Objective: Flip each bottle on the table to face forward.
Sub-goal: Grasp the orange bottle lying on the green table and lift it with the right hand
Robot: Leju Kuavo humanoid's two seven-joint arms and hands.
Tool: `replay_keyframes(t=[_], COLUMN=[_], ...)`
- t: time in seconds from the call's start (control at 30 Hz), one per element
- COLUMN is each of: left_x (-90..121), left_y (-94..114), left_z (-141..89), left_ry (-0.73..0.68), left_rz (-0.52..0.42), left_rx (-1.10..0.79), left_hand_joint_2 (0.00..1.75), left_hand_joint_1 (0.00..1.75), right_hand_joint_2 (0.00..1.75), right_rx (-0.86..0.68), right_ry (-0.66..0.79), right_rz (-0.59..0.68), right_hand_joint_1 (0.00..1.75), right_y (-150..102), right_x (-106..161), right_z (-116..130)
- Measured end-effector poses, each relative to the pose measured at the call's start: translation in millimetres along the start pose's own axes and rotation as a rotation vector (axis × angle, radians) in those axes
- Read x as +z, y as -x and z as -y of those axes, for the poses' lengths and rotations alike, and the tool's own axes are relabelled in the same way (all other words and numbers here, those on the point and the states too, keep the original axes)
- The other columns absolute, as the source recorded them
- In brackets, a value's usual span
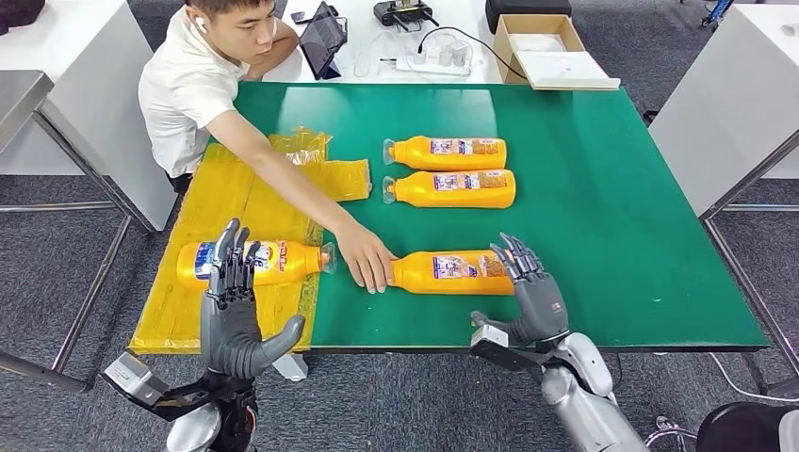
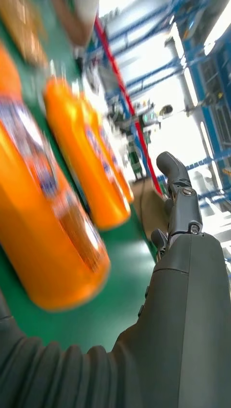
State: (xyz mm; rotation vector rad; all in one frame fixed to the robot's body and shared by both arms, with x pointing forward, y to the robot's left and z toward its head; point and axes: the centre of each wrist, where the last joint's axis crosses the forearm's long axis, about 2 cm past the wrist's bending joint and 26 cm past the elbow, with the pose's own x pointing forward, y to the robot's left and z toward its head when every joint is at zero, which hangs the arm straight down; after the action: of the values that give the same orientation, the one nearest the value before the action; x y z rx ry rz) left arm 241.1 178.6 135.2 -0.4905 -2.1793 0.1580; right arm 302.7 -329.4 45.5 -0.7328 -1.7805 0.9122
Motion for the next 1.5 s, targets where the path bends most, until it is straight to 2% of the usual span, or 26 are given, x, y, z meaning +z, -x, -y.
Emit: replay_keyframes(t=[0.2, 0.5, 0.67, 0.8, 1.0, 1.33, 1.37, 1.4, 1.5], left_x=[0.5, 0.6, 0.5, -0.5, -3.4, -7.9, -8.0, -8.0, -8.8], left_y=[0.3, 0.4, 0.4, 0.3, 0.1, -0.5, -0.6, -0.6, -0.7], left_z=[1.6, 2.4, 2.2, 2.3, 2.6, 2.1, 1.9, 1.7, 1.5], left_ry=[-0.004, -0.002, -0.004, -0.001, 0.013, 0.046, 0.047, 0.048, 0.053], left_rz=[-0.002, -0.002, -0.01, -0.025, -0.035, -0.072, -0.072, -0.072, -0.071], left_rx=[-0.028, -0.03, -0.039, -0.038, -0.029, 0.008, 0.007, 0.007, 0.012], left_hand_joint_2=[1.75, 1.75, 1.75, 1.75, 1.75, 1.75, 1.75, 1.75, 1.75], left_hand_joint_1=[0.0, 0.0, 0.0, 0.0, 0.0, 0.0, 0.0, 0.0, 0.0], right_hand_joint_2=[1.75, 1.75, 1.75, 1.75, 1.75, 1.75, 1.75, 1.75, 1.75], right_rx=[0.074, 0.085, 0.142, 0.15, 0.192, 0.17, 0.169, 0.169, 0.159], right_ry=[-0.059, -0.085, -0.159, -0.243, -0.288, -0.459, -0.463, -0.467, -0.49], right_rz=[-0.054, -0.084, -0.16, -0.196, -0.217, -0.364, -0.366, -0.367, -0.374], right_hand_joint_1=[0.0, 0.0, 0.0, 0.0, 0.0, 0.0, 0.05, 0.4, 1.59], right_y=[15.0, 21.4, 24.5, 27.4, 25.7, 22.4, 22.3, 22.3, 22.3], right_x=[1.3, 3.3, 1.4, -10.9, -29.3, -57.4, -58.2, -58.6, -60.4], right_z=[0.9, -0.3, -0.4, 3.1, 5.6, 11.0, 11.1, 11.0, 11.1])
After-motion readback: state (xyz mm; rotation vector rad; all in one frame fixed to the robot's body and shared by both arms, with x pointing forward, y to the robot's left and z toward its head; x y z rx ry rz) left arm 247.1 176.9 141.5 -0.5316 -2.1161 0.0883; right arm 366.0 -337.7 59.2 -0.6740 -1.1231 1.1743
